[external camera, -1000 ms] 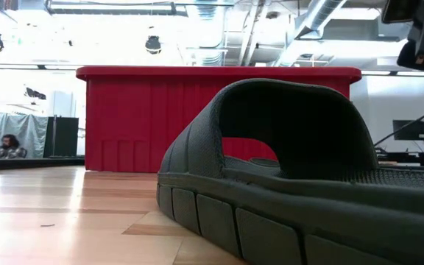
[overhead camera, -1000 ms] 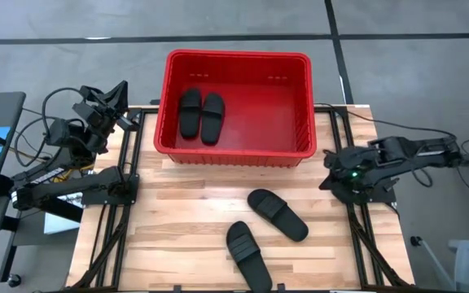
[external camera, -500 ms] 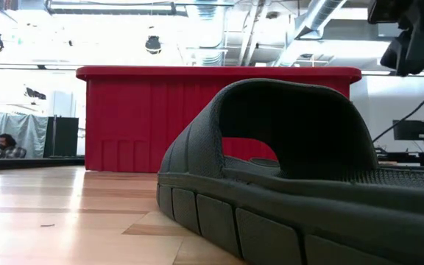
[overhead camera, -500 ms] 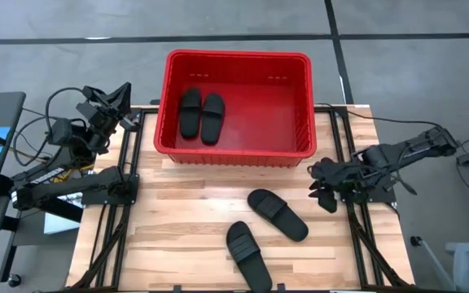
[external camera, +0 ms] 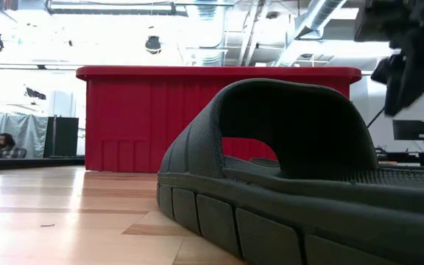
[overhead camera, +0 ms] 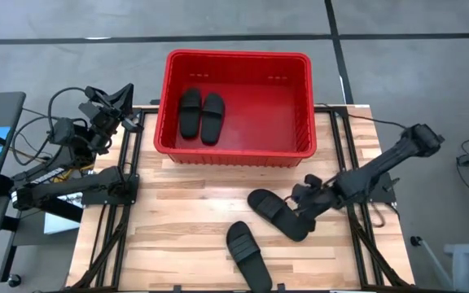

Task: Pick and place slides into bin
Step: Put the top slipper into the organizer bin

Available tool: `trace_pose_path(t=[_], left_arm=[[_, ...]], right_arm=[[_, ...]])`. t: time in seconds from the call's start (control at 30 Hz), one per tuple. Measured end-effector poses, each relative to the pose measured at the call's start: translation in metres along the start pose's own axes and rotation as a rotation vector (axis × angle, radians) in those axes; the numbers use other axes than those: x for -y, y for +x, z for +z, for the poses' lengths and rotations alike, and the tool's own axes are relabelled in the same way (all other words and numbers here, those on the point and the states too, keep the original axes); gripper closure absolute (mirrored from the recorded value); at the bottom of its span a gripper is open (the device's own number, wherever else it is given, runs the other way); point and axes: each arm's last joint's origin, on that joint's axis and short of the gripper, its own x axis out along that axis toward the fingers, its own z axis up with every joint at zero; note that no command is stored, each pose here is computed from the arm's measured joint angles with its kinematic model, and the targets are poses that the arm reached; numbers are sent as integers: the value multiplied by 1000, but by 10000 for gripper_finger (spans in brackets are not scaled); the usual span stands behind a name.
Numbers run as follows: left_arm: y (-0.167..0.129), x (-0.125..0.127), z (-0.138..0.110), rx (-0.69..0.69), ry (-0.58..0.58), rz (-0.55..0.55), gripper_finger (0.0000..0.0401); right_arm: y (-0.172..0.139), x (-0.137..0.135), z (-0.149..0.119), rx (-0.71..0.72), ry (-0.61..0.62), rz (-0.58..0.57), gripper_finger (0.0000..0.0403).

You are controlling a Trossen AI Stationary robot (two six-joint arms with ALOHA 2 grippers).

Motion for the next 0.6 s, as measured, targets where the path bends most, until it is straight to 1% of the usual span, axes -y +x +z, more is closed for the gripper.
trace_pose_path(t=[0.1,0.27,0.43,0.6], left_arm=[[0,0,0,0,0,0,401],[0,0,0,1,1,-2,401],[0,0,0,0,2,-2,401],[0,0,0,-4,3,-3,401]], right_arm=[[20,-6,1,-35,-9,-33,254],[44,-9,3,-77,-14,-78,265],[58,-7,9,-75,-5,-89,270],[63,-2,15,-62,19,-103,268]])
